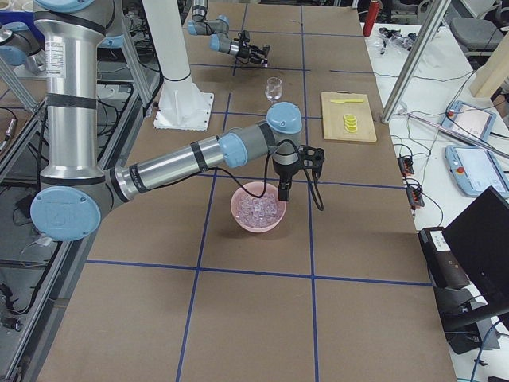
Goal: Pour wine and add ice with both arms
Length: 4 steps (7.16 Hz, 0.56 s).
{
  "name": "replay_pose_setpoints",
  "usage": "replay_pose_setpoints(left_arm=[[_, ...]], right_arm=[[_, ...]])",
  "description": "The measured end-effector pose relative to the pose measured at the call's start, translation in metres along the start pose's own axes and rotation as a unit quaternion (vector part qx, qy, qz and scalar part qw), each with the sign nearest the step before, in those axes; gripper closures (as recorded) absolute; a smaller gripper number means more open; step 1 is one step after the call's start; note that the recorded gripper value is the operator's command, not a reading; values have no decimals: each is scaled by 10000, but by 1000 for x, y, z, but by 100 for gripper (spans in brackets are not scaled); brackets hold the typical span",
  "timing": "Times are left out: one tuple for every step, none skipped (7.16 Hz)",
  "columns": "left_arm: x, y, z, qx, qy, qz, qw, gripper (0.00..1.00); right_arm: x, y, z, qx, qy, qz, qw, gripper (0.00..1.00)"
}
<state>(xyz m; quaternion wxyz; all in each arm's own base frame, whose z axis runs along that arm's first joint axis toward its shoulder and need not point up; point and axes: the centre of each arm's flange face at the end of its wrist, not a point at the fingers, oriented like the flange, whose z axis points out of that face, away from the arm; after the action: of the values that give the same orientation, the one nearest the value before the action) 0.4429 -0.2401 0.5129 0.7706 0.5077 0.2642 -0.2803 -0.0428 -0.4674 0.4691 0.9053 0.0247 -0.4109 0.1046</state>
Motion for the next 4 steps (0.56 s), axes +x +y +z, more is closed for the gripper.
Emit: replay_pose_setpoints(left_arm=[[-1,-1,2,19,-17,-1,10000,25],[-2,-3,5,45,-41,-9,10000,28],[-3,-5,8,69,-64,-17,10000,28],[-4,-6,9,79,-74,-20,9999,28]], right_arm=[[0,0,0,-1,-1,0,10000,0],[0,0,0,1,-1,-2,10000,0],[0,0,0,2,-5,-5,10000,0],[0,0,-1,5,-8,-7,10000,0]])
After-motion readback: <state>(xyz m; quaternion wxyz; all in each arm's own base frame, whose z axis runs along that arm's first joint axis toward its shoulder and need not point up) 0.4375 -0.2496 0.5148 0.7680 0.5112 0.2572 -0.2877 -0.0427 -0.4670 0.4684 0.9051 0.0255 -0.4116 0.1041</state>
